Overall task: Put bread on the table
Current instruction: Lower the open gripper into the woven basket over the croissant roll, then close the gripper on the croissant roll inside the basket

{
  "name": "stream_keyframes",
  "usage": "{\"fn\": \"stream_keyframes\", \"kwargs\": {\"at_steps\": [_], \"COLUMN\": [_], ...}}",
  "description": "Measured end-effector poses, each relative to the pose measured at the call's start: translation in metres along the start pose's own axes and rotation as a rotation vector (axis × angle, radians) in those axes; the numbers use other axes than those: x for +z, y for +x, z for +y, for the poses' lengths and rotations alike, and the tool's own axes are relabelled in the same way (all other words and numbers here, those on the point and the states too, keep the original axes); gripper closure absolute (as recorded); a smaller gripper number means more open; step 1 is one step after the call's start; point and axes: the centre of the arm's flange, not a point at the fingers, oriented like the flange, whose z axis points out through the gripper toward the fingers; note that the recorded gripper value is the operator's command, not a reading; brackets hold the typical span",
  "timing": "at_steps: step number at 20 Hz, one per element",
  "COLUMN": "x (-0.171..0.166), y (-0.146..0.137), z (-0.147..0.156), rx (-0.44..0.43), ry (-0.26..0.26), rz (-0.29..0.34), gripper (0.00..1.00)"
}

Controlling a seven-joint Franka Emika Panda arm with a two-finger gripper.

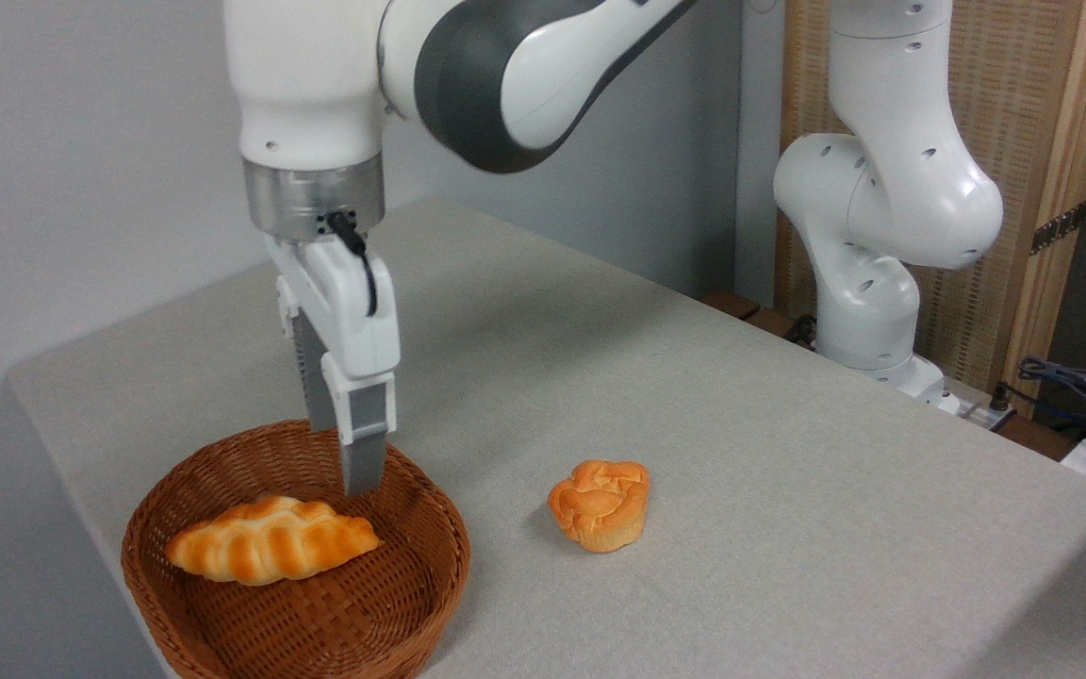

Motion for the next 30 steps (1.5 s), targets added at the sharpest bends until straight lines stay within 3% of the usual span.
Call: {"fn": "stream_keyframes", "kwargs": {"at_steps": [16, 30], "x": [0.074, 0.119], "y": [0.044, 0.057], "z": [0.011, 0.010], "rx": [0.069, 0.139], "ry": [-0.022, 0.021], "rz": [0.021, -0.014], "gripper": [0.00, 0.00]}}
